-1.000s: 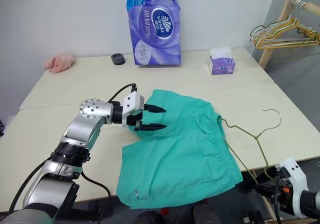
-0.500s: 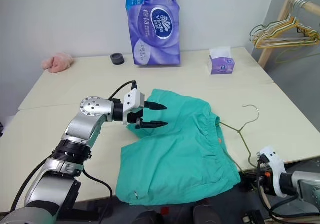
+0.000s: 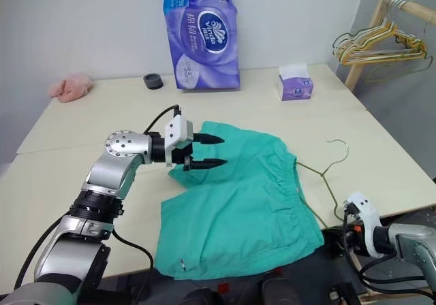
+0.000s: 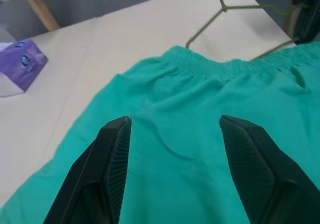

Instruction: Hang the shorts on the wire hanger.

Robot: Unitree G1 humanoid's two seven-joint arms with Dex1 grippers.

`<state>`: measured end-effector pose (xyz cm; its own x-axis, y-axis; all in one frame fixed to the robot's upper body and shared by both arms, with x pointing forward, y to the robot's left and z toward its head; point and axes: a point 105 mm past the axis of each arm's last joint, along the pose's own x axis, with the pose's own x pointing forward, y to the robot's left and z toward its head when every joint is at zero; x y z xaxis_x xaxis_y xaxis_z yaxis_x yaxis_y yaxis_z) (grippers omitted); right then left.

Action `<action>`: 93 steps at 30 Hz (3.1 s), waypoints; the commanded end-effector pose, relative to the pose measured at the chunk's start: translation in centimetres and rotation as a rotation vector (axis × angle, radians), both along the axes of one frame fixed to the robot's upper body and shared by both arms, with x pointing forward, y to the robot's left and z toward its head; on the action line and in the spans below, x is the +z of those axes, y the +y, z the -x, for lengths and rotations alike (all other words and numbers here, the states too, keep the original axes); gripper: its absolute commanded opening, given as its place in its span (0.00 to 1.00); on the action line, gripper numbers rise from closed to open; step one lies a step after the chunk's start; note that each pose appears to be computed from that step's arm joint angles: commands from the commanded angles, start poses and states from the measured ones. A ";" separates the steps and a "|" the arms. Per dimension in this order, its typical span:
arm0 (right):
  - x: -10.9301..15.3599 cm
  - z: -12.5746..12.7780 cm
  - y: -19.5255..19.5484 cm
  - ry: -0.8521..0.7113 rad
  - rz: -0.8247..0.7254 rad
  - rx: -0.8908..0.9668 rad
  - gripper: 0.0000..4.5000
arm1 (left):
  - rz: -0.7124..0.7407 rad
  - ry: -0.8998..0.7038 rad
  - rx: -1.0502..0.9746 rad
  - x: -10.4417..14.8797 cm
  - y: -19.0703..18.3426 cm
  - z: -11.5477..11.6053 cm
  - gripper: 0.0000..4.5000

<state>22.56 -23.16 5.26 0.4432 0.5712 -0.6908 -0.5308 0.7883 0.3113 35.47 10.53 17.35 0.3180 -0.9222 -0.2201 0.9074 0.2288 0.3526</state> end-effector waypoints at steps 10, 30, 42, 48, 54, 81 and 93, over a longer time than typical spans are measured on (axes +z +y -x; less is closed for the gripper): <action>8.3 -0.4 2.9 -0.184 -0.022 0.261 0.00 | 0.095 -0.047 0.010 3.2 -0.7 -0.6 0.66; 9.8 -3.6 3.6 -0.364 0.168 0.354 0.00 | 0.126 0.005 0.031 4.5 0.3 -1.0 0.90; 10.5 -3.1 5.9 -0.480 0.310 0.564 0.00 | -0.096 0.055 -0.242 3.4 -0.4 1.4 0.99; 11.1 -2.9 6.6 -0.528 0.350 0.616 0.00 | -0.228 0.146 -0.364 1.0 -0.1 3.0 0.99; 11.7 -2.7 7.5 -0.582 0.368 0.665 0.00 | -0.266 0.131 -0.354 0.0 -0.6 2.3 0.99; 11.2 -2.5 7.3 -0.584 0.398 0.674 0.00 | -0.194 0.072 -0.287 0.2 -0.9 1.3 0.20; 11.0 -2.5 7.7 -0.592 0.368 0.666 0.00 | -0.222 0.175 -0.360 -1.1 -0.4 3.4 0.20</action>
<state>24.97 -16.02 15.03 0.4211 0.6026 -0.6780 -0.9070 0.2836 -0.3112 32.57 10.20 15.57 -0.0450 -0.8936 -0.4467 0.9728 -0.1409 0.1839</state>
